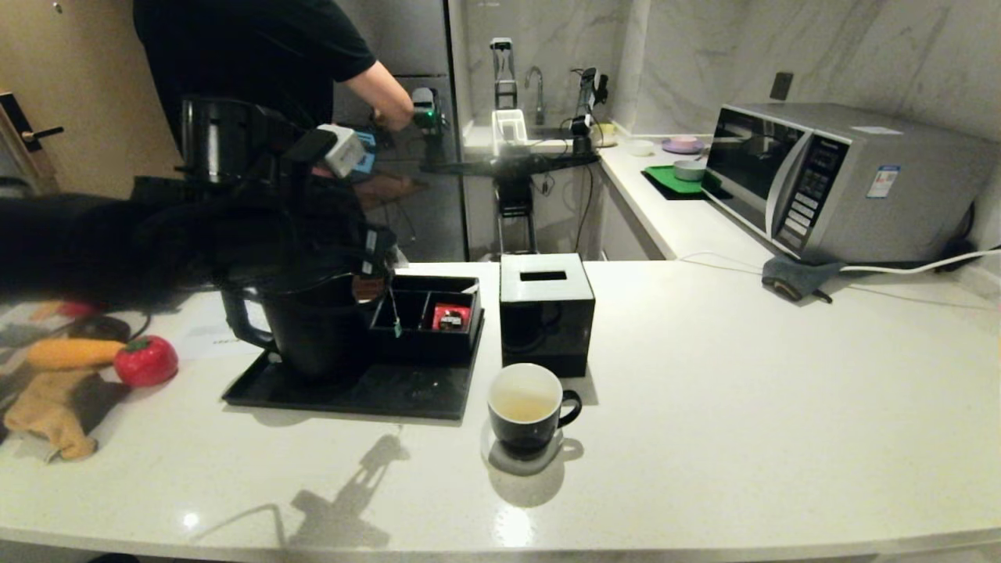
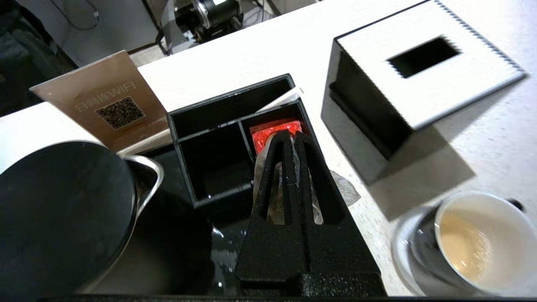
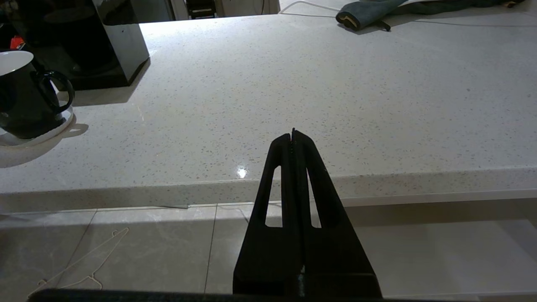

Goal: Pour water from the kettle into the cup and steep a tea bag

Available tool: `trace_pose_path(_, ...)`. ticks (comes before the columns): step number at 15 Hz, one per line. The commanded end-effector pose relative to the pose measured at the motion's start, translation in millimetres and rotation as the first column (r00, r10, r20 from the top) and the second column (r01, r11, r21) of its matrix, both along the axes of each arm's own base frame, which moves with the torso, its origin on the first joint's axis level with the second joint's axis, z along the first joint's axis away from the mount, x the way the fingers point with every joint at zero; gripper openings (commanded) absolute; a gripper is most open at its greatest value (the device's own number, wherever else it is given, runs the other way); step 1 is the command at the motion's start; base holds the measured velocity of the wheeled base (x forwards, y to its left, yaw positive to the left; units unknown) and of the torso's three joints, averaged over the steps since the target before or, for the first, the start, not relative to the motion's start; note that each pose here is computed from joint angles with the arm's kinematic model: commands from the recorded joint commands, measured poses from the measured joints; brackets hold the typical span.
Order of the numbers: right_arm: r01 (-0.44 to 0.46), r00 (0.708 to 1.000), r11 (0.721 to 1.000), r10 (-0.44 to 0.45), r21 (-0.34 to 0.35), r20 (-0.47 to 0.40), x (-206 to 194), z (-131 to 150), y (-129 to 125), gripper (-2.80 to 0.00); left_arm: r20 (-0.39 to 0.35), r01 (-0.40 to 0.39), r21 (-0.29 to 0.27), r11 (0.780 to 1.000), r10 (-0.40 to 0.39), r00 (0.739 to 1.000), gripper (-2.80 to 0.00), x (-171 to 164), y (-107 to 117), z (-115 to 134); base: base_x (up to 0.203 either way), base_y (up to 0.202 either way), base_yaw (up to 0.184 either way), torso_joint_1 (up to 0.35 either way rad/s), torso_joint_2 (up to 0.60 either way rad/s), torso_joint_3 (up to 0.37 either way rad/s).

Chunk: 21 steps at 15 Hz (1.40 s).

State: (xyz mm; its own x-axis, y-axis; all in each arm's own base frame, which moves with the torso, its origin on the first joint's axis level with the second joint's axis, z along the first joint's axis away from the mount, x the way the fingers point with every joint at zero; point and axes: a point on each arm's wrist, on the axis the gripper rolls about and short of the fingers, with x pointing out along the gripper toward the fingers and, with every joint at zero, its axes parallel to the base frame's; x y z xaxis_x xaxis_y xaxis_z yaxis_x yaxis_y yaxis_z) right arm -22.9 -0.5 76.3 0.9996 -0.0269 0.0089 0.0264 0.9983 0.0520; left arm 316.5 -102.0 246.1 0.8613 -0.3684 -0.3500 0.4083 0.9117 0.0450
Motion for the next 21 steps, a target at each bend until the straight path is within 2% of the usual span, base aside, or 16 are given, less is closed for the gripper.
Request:
trace_pose_path(1,-0.001,1.000,1.000,0.001,0.000,-0.001,0,0,0,-2.80,0.032,0.006,-0.013,1.000,-0.006,0.999,-2.80,-20,5,12,0.000,0.000,0.000,0.000,0.00,0.000)
trace_pose_path(5,0.001,1.000,1.000,-0.001,0.000,-0.001,0,0,0,-2.80,0.052,0.026,-0.031,0.999,-0.024,0.998,-2.80,-39,5,21,0.000,0.000,0.000,0.000,0.00,0.000)
trace_pose_path(8,0.000,1.000,1.000,0.000,0.000,0.000,0,0,0,-2.80,0.065,0.071,-0.059,0.996,-0.067,0.996,-2.80,-55,3,27,0.000,0.000,0.000,0.000,0.00,0.000)
trace_pose_path(13,0.001,1.000,1.000,-0.001,0.000,0.000,0,0,0,-2.80,0.070,0.138,-0.070,0.988,-0.134,0.989,-2.80,-93,2,26,0.000,0.000,0.000,0.000,0.00,0.000)
trace_pose_path(17,-0.001,1.000,1.000,0.001,0.000,-0.001,0,0,0,-2.80,0.086,0.194,-0.113,0.974,-0.185,0.979,-2.80,-112,-6,33,0.000,0.000,0.000,0.000,0.00,0.000)
trace_pose_path(21,0.000,1.000,1.000,0.000,0.000,0.000,0,0,0,-2.80,0.071,0.276,-0.172,0.946,-0.268,0.961,-2.80,-133,-22,35,0.000,0.000,0.000,0.000,0.00,0.000)
